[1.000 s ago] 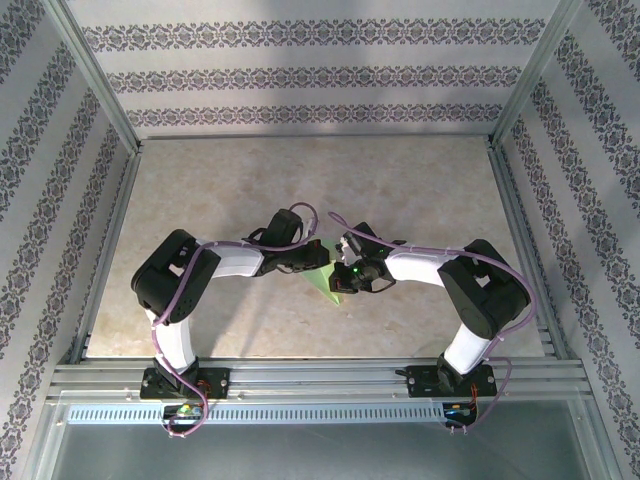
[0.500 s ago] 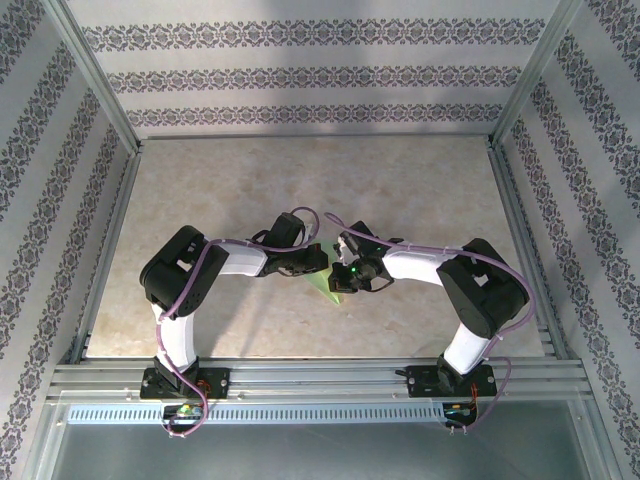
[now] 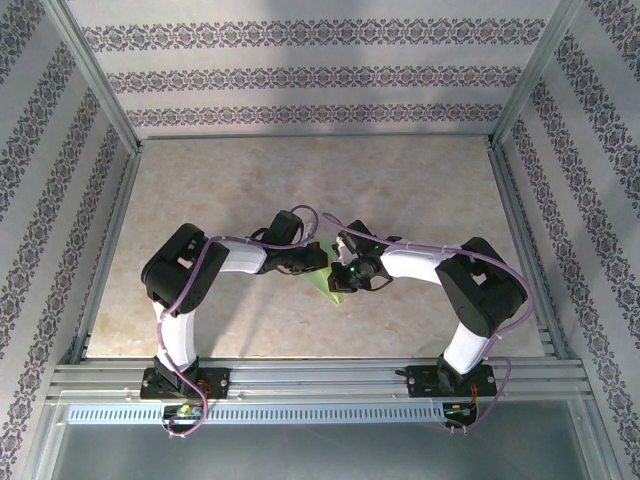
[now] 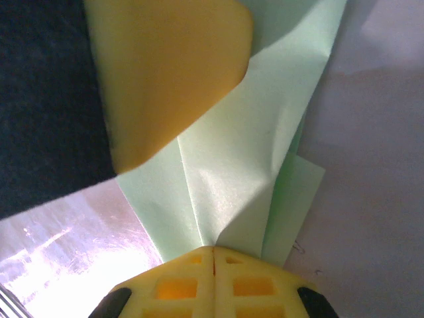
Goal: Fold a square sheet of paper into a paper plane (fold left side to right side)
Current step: Fourth fold the wing at the center of the table.
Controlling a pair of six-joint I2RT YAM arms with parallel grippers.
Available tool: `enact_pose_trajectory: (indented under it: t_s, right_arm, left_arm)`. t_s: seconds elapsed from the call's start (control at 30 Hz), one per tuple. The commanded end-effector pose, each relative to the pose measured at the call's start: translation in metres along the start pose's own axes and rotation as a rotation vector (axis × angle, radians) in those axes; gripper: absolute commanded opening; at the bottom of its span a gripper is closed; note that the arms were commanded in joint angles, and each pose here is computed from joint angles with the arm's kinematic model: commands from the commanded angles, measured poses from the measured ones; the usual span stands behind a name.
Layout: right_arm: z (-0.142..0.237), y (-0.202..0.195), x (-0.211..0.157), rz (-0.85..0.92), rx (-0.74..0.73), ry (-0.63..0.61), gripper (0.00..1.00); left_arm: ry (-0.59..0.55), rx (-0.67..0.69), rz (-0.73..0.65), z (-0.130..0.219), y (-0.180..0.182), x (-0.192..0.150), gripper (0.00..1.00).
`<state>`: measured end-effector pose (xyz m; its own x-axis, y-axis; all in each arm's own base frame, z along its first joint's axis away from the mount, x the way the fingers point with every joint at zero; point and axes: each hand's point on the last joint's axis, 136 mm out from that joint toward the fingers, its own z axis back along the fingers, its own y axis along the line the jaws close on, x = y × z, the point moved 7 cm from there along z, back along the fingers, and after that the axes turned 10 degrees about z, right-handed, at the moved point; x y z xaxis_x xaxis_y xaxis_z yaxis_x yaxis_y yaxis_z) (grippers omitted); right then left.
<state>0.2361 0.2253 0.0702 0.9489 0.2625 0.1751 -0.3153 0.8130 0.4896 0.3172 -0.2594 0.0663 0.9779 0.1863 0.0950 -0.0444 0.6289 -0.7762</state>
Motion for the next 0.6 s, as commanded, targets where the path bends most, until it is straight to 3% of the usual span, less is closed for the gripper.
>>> enact_pose_trajectory:
  t_s: [0.0, 0.57]
  right_arm:
    - [-0.020, -0.047, -0.056, -0.077, -0.261, 0.232, 0.00]
    - [-0.019, -0.045, -0.056, -0.074, -0.255, 0.240, 0.00]
  left_arm:
    - [-0.074, 0.103, 0.016, 0.003, 0.028, 0.021, 0.00]
    - [-0.135, 0.140, 0.017, 0.023, 0.047, 0.063, 0.00]
